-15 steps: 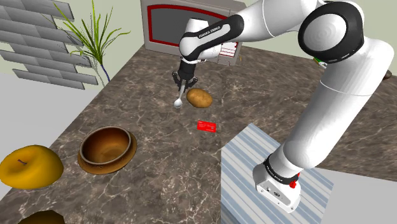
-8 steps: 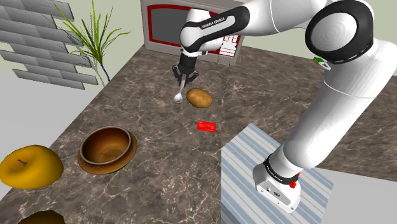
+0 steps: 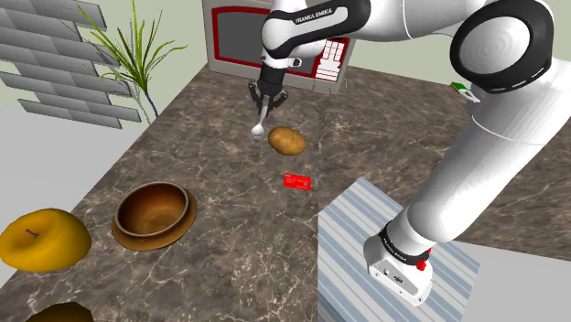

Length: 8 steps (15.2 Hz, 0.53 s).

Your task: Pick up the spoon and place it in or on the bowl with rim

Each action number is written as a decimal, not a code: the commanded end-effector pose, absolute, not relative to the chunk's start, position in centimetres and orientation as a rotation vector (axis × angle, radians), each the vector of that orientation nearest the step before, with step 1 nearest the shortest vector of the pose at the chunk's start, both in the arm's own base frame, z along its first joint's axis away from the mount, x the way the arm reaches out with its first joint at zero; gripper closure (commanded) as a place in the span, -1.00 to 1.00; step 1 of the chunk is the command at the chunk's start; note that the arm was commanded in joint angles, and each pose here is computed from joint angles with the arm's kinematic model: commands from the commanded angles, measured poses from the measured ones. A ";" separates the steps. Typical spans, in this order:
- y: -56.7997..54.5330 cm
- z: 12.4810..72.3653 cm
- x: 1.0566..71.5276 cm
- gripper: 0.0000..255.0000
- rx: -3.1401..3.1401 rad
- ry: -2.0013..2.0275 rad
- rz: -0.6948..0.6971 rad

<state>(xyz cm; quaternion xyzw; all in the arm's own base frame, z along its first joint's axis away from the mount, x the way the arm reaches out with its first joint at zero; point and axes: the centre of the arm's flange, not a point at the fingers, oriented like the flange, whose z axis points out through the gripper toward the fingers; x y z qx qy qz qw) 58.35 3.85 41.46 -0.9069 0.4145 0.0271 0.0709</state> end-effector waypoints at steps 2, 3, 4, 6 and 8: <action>3.9 43.0 58.4 1.00 -2.727 1.247 0.082; 3.9 43.5 58.4 1.00 -2.727 1.247 0.082; 3.9 44.1 58.4 1.00 -2.727 1.247 0.082; 3.9 45.1 58.4 1.00 -2.727 1.247 0.082; 3.9 46.2 58.4 1.00 -2.727 1.247 0.082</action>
